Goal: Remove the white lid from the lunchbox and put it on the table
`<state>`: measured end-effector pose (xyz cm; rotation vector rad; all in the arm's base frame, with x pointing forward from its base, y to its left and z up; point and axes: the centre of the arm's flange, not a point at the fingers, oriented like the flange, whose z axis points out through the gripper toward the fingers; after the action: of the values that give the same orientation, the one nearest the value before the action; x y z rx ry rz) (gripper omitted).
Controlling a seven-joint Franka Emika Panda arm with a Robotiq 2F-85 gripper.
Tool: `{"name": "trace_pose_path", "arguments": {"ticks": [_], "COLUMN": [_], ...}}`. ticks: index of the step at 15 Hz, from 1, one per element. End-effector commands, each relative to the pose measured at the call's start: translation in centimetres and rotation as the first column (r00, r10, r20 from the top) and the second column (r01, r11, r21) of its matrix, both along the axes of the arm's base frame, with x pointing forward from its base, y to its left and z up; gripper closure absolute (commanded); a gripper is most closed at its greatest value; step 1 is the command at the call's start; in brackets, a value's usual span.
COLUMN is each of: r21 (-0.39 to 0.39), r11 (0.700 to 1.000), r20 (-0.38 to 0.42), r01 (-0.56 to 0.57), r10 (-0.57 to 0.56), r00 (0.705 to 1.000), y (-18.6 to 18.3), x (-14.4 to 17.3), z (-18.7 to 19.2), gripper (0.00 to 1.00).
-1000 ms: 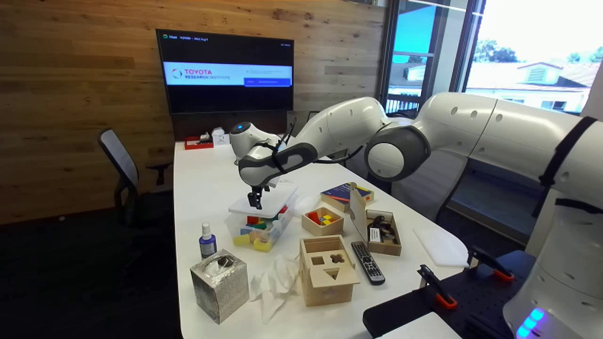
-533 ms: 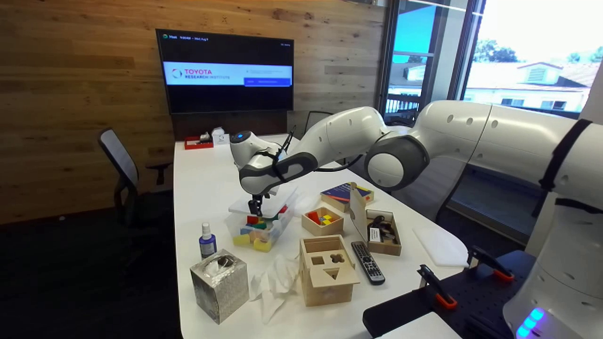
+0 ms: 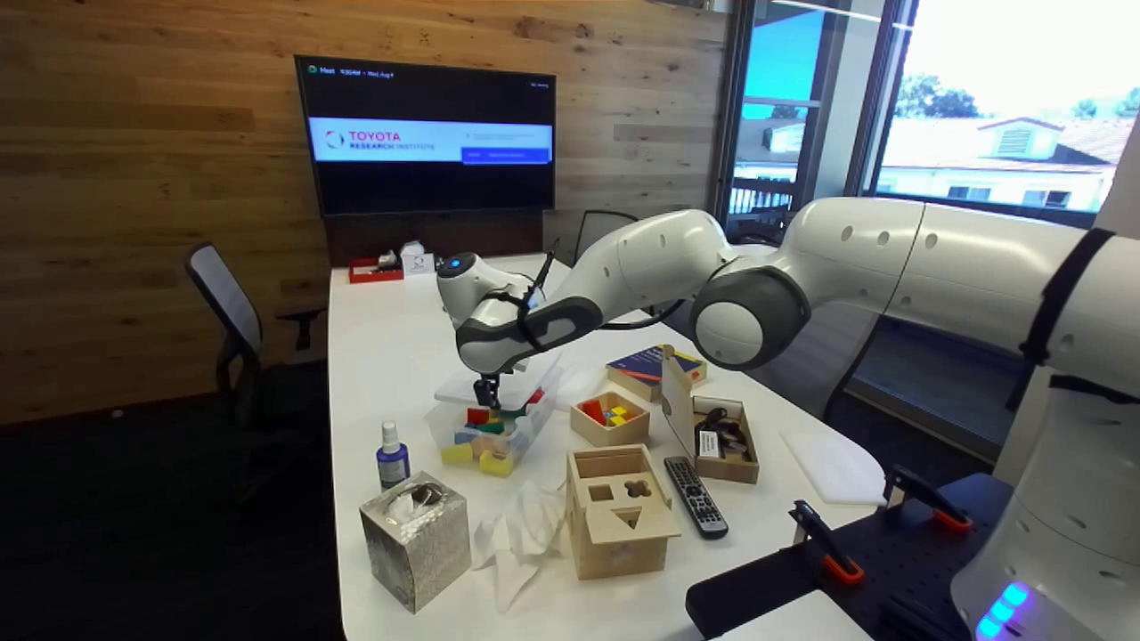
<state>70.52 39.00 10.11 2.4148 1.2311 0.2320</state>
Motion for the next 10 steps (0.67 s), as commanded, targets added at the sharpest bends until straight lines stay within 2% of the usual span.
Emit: {"name": "trace_pose_path", "arguments": {"ticks": [1,10], "r21": [-0.041,-0.066], "r11": [0.999,0.997], "r20": [0.03,0.053], "r01": [-0.002,0.027], "r10": [0.003,-0.023], "r00": [1.0,0.998], "y": [2.1,-0.4], "x": [4.8,7.7], "z": [-1.4,-2.1], "gripper": [0.0,0.0]}}
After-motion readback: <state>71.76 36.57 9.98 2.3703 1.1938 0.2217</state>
